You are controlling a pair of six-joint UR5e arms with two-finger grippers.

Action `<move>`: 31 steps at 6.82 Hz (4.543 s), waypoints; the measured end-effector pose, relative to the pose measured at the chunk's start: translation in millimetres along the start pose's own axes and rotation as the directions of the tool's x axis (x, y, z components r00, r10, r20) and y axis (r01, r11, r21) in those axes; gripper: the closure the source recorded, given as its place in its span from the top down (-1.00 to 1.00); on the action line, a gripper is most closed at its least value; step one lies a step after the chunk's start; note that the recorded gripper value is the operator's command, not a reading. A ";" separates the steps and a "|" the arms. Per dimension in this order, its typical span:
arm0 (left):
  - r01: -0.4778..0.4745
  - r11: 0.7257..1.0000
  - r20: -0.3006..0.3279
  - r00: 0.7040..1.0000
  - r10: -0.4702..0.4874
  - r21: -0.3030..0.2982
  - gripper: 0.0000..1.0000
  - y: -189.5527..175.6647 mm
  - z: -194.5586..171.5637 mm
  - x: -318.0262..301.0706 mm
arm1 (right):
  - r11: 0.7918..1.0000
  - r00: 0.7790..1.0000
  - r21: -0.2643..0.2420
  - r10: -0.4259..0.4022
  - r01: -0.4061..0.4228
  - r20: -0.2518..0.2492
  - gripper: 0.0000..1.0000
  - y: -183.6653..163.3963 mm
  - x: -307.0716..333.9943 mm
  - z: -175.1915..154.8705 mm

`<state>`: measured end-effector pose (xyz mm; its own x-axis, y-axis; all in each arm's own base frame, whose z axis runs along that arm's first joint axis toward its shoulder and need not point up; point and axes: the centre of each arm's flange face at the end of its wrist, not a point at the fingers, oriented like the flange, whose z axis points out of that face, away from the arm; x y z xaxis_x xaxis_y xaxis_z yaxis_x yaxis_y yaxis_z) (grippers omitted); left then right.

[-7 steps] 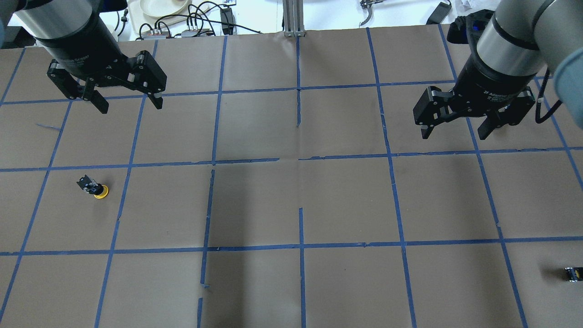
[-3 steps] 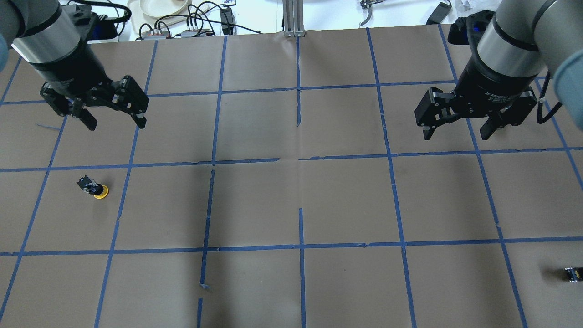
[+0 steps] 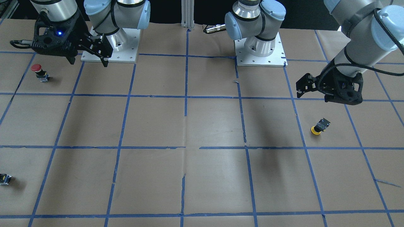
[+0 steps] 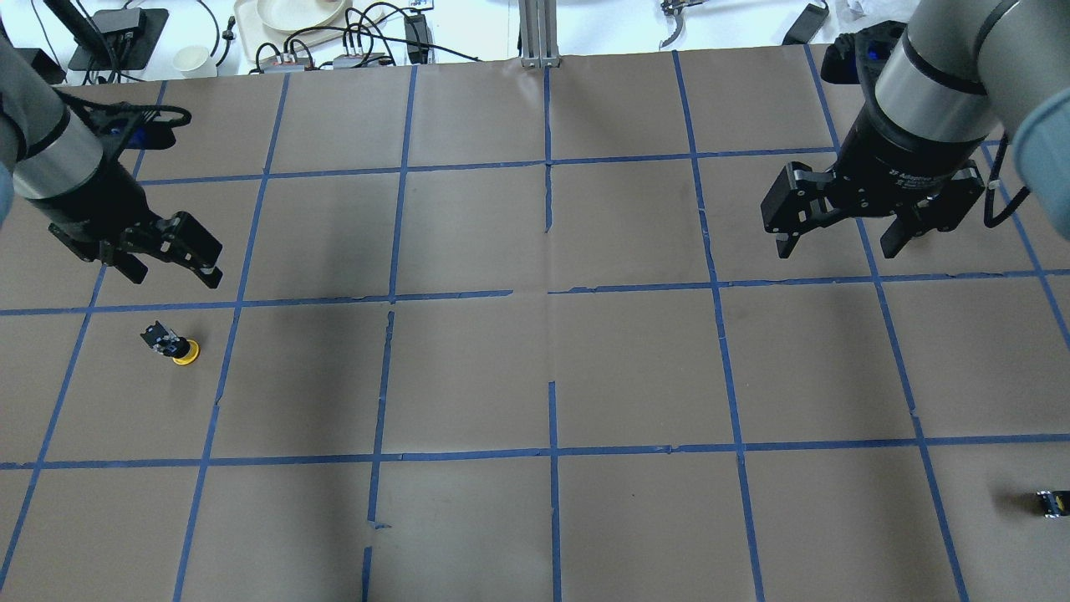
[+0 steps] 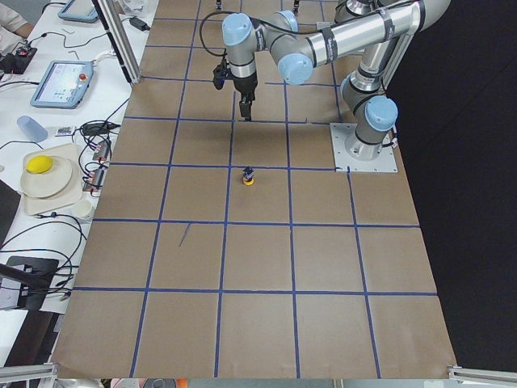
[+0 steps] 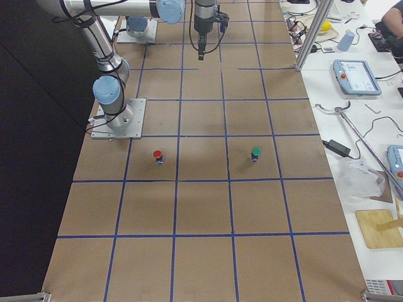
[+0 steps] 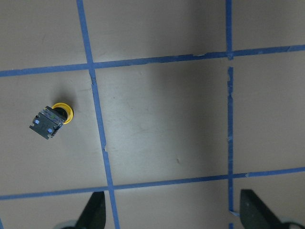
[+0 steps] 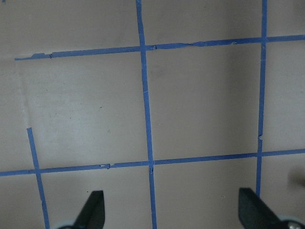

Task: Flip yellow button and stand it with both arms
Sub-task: 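Lower the left gripper and close it on the yellow button's body, then lift the button with the left gripper while the right gripper approaches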

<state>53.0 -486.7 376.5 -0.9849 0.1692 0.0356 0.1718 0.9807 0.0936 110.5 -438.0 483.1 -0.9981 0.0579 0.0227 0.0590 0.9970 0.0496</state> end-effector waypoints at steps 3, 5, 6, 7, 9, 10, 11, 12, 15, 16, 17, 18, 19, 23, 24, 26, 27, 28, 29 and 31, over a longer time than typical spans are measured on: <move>-0.216 0.973 0.078 0.974 0.210 0.076 0.96 27.5 78.3 -89.6 | 1.000 1.000 0.008 0.004 -0.004 -0.002 1.00 -0.2 0.2 -1.0; -0.337 0.939 0.098 0.939 0.329 0.073 0.95 26.0 113.3 -116.5 | 1.000 1.000 0.003 0.009 -0.009 0.001 1.00 0.7 -0.1 2.2; -0.392 0.918 0.089 0.918 0.386 0.064 0.91 23.9 124.0 -120.6 | 1.000 1.000 0.002 0.010 -0.010 0.002 1.00 1.1 -0.2 3.4; -0.450 0.891 0.075 0.892 0.445 0.057 0.90 21.2 134.1 -122.9 | 1.000 1.000 0.002 0.011 -0.011 0.002 1.00 1.5 -0.3 3.5; -0.508 0.860 0.067 0.861 0.504 0.056 0.72 15.0 151.8 -128.2 | 1.000 1.000 0.002 0.012 -0.012 0.002 1.00 1.5 -0.3 3.8; -0.517 0.854 0.069 0.856 0.513 0.057 0.58 13.2 154.8 -130.0 | 1.000 1.000 0.000 0.012 -0.012 0.002 1.00 0.9 -0.3 4.5; -0.522 0.851 0.073 0.853 0.518 0.057 0.58 11.7 155.3 -131.6 | 1.000 1.000 0.001 0.013 -0.013 0.002 1.00 0.3 -0.3 4.9; -0.524 0.850 0.072 0.851 0.520 0.058 0.38 10.9 156.2 -132.2 | 1.000 1.000 0.003 0.013 -0.013 0.002 1.00 -0.3 -0.3 5.0; -0.526 0.848 0.070 0.850 0.522 0.065 -0.60 10.0 156.5 -132.0 | 0.999 0.999 -0.003 0.047 -0.047 0.005 1.00 -1.6 0.6 6.4; -0.527 0.847 0.074 0.849 0.523 0.066 -0.65 10.0 154.4 -130.8 | 0.995 0.995 -0.005 0.097 -0.097 0.009 1.00 -2.3 0.5 6.9; -0.533 0.844 0.080 0.846 0.528 0.066 -0.67 9.1 150.3 -127.2 | 0.991 0.991 -0.006 0.133 -0.133 0.013 1.00 -2.8 0.3 7.1; -0.540 0.839 0.084 0.841 0.534 0.075 -0.67 7.7 141.7 -119.5 | 0.988 0.988 -0.007 0.155 -0.155 0.014 1.00 -3.3 0.2 7.4; -0.540 0.835 0.064 0.842 0.536 0.110 -0.66 6.8 127.2 -103.8 | 0.985 0.985 -0.007 0.171 -0.171 0.015 1.00 -5.0 0.3 7.4; -0.322 0.888 -0.366 0.824 0.433 0.328 -0.66 -13.2 63.1 18.8 | 0.903 0.869 -0.135 0.430 -0.408 0.244 1.00 -24.0 9.5 13.5; -0.226 0.919 -0.477 0.799 0.365 0.324 -0.66 -18.1 53.6 59.6 | 0.857 0.792 -0.208 0.516 -0.472 0.327 1.00 -27.9 17.8 12.5; -0.055 0.966 -0.648 0.732 0.211 0.252 -0.68 -17.3 21.0 163.7 | 0.759 0.647 -0.349 0.652 -0.550 0.395 1.00 -29.4 21.3 8.7; 0.004 0.977 -0.723 0.673 0.156 0.215 -0.74 -11.4 6.2 203.8 | 0.723 0.587 -0.395 0.691 -0.566 0.423 1.00 -32.0 21.9 4.4; 0.064 0.982 -0.805 0.582 0.110 0.180 -0.77 -7.7 -7.5 230.4 | 0.681 0.514 -0.448 0.732 -0.579 0.448 1.00 -34.5 23.0 -0.4; 0.123 0.981 -0.889 0.451 0.078 0.148 -0.84 -5.6 -23.0 248.3 | 0.647 0.459 -0.493 0.761 -0.581 0.458 1.00 -35.9 22.3 -1.7; 0.180 0.975 -0.967 0.242 0.081 0.127 -0.86 -4.0 -43.2 262.1 | 0.594 0.389 -0.563 0.803 -0.575 0.450 1.00 -33.2 17.7 -3.7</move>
<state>-205.1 -450.5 428.4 -0.2057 0.0256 0.9783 -0.0123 0.9995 -0.0287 90.9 -470.2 485.6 -0.3501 0.8465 -0.4010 0.6197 0.5304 0.5785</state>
